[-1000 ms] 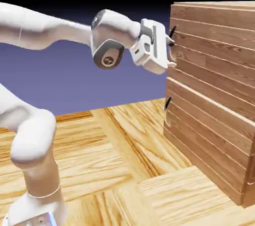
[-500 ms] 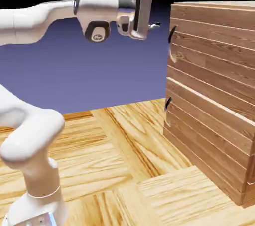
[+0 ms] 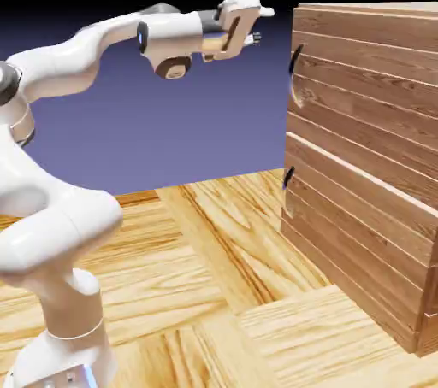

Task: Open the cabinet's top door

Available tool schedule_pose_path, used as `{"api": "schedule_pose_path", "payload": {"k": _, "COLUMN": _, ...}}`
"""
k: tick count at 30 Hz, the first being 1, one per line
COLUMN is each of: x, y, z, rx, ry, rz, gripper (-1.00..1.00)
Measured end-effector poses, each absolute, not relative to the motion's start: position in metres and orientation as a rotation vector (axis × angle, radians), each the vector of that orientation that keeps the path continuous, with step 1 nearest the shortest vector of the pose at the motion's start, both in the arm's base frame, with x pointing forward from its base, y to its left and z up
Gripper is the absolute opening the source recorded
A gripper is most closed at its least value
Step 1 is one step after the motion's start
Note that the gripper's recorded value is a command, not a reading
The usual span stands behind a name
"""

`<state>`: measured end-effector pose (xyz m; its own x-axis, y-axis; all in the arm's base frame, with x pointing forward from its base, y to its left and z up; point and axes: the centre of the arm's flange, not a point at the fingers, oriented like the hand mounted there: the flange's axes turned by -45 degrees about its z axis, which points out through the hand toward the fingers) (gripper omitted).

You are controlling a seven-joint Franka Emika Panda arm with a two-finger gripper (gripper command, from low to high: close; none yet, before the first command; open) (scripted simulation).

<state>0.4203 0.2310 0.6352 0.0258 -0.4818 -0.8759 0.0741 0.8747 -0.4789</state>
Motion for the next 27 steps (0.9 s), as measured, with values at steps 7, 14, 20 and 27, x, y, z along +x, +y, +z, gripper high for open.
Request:
{"api": "schedule_pose_path", "payload": {"k": 7, "x": 0.472, "y": 0.266, "z": 0.55, "rx": -0.038, "ry": 1.556, "rz": -0.095, "gripper": 0.0}}
{"api": "schedule_pose_path", "payload": {"k": 14, "x": 0.527, "y": 0.269, "z": 0.53, "rx": 0.027, "ry": 1.57, "rz": -0.028, "gripper": 0.0}}
{"api": "schedule_pose_path", "payload": {"k": 20, "x": 0.51, "y": 0.262, "z": 0.53, "rx": -0.007, "ry": 1.57, "rz": 0.009, "gripper": -1.0}}
{"api": "schedule_pose_path", "payload": {"k": 27, "x": 0.454, "y": 0.241, "z": 0.53, "rx": -0.097, "ry": 1.568, "rz": 0.099, "gripper": -1.0}}
